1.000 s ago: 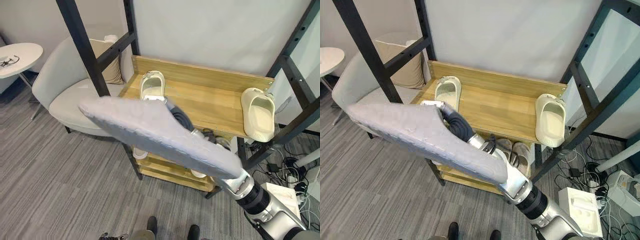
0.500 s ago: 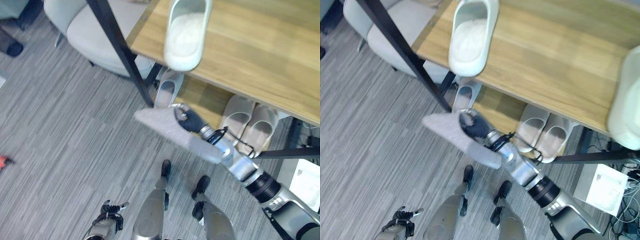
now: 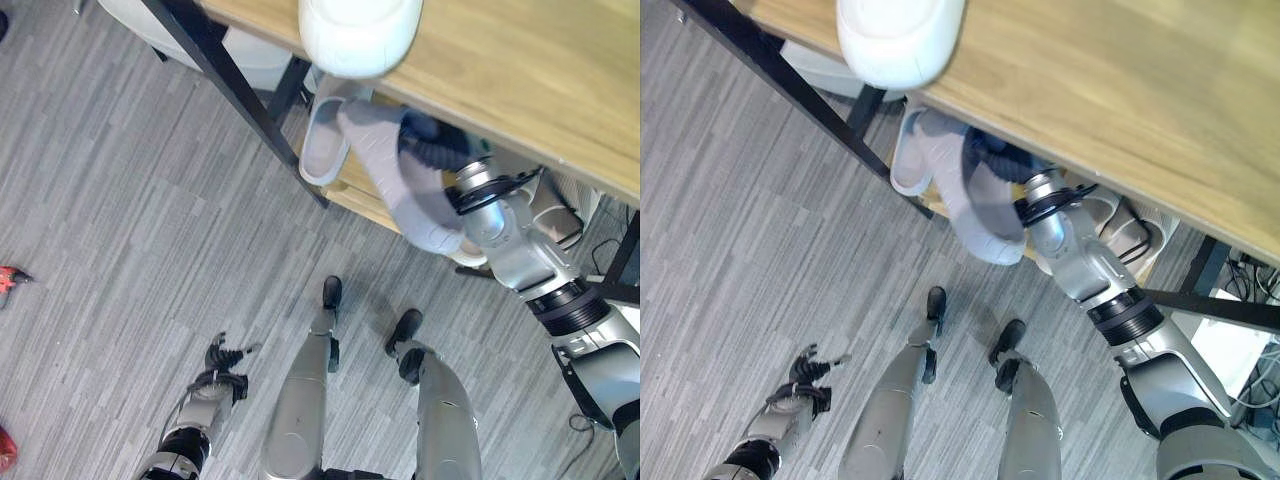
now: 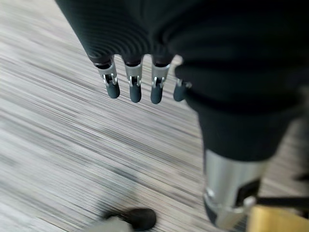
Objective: Arrange the slippers neatly on the shoe rack.
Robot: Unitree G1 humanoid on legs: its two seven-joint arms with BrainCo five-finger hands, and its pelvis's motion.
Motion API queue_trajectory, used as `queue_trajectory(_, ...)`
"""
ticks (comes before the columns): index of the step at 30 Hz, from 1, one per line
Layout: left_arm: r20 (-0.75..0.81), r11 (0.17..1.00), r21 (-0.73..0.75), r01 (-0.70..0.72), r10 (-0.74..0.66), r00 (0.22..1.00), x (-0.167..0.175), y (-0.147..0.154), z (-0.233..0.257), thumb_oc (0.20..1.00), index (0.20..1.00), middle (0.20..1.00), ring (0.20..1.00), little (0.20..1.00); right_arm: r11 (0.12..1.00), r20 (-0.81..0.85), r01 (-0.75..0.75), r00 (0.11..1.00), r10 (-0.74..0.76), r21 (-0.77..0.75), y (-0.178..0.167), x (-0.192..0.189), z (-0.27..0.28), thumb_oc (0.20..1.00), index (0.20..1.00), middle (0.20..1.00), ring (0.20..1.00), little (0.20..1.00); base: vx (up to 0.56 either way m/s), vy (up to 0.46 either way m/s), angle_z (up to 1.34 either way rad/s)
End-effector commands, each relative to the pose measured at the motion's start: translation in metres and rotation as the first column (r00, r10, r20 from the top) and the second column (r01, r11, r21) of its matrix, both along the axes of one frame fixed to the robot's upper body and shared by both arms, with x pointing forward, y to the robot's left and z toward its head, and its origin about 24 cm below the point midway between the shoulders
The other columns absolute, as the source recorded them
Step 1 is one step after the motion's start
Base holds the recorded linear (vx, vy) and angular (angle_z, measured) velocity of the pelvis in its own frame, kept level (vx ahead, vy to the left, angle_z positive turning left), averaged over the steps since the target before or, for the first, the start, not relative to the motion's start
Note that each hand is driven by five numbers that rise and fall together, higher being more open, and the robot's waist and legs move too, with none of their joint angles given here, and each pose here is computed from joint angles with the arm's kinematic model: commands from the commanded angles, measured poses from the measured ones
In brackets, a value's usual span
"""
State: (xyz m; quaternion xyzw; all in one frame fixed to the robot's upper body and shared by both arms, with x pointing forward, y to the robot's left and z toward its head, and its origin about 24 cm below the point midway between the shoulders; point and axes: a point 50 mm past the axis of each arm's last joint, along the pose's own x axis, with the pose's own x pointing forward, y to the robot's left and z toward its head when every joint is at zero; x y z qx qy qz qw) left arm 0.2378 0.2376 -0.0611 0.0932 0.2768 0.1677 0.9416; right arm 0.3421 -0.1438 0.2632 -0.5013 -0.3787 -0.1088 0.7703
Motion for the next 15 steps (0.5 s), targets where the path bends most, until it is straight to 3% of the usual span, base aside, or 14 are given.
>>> queue_trajectory(1, -0.013, 1.0, -0.004, -0.029, 0.029, 0.999, -0.024, 0.01, -0.006, 1.0, 1.0, 1.0, 1.0, 1.0, 0.996, 0.176, 0.089, 0.98, -0.087, -0.004, -0.008, -0.01, 0.013, 0.2, 0.2, 0.2, 0.2, 0.2, -0.03, 0.009, -0.14)
queue_trajectory(9, 0.079, 1.0, -0.024, 0.013, -0.011, 0.997, -0.011, 0.001, 0.011, 1.0, 1.0, 1.0, 1.0, 1.0, 0.965, 0.149, 0.261, 0.955, -0.257, -0.005, -0.025, 0.007, -0.001, 0.2, 0.2, 0.2, 0.2, 0.2, -0.04, 0.023, -0.04)
queue_trajectory(15, 0.138, 0.998, -0.034, 0.044, -0.039, 0.99, -0.011, 0.003, 0.02, 1.0, 1.0, 1.0, 1.0, 1.0, 0.917, 0.164, 0.39, 0.913, -0.373, -0.083, -0.029, 0.034, 0.03, 0.2, 0.2, 0.2, 0.2, 0.2, -0.02, 0.033, 0.05)
